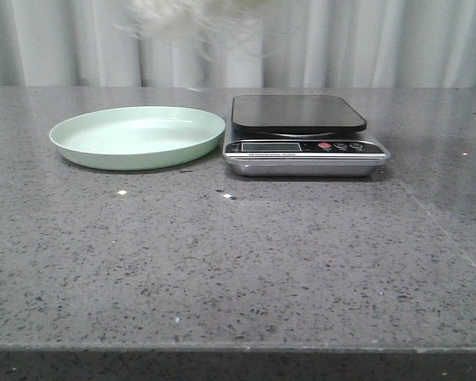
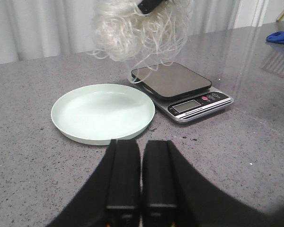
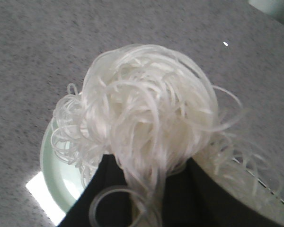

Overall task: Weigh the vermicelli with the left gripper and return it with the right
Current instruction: 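Lift the vermicelli and carry it back onto the green plate with the right gripper, then open the right gripper and raise it away from the plate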

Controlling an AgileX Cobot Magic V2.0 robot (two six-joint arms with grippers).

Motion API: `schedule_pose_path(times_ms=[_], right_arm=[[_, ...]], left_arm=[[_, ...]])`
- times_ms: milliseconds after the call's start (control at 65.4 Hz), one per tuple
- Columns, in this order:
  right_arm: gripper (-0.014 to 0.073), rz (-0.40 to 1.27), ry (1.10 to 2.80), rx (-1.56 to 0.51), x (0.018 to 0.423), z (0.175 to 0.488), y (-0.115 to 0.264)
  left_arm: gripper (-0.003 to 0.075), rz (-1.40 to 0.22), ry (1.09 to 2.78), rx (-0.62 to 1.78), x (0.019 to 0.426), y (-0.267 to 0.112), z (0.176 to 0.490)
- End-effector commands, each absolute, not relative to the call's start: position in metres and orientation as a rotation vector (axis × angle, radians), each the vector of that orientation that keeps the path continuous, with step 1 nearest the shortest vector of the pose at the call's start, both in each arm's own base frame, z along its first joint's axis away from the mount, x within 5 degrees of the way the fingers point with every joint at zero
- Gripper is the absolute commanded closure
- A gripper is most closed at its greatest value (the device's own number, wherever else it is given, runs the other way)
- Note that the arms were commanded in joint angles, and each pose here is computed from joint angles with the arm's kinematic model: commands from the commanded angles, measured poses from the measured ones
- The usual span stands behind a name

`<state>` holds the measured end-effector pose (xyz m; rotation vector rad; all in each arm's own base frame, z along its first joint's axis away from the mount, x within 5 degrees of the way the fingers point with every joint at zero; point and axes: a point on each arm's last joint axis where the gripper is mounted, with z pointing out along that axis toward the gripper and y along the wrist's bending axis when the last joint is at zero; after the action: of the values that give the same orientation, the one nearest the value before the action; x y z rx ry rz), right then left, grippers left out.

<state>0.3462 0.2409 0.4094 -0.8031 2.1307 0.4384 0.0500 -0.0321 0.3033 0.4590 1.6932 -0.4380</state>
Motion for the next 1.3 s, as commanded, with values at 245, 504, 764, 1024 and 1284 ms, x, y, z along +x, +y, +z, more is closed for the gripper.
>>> schedule_pose_path(times_ms=[245,504,764,1024,1284], right_arm=[[0.0377,0.573,2.066,-0.812,0.357,0.378,0.295],[0.0127,0.634,2.165,-0.822,0.363,0.350,0.306],[0.0079,0.604,2.134,-0.830,0.356,0.398,0.278],[0.0079,0.542,2.168,-0.731,0.345,0.439,0.209],[0.0079,0.496,2.035,-0.548,0.299,0.452,0.155]], left_arm=[[0.0593,-0.467,1.611,0.423,0.051,-0.033,0.317],[0.0593,-0.467,1.611,0.423,0.051,-0.033,0.317],[0.0593,-0.467,1.611,0.423,0.051,-0.033,0.317],[0.0593,-0.467,1.611,0.423,0.051,-0.033,0.317],[0.0593,-0.467,1.611,0.423,0.051,-0.033,0.317]])
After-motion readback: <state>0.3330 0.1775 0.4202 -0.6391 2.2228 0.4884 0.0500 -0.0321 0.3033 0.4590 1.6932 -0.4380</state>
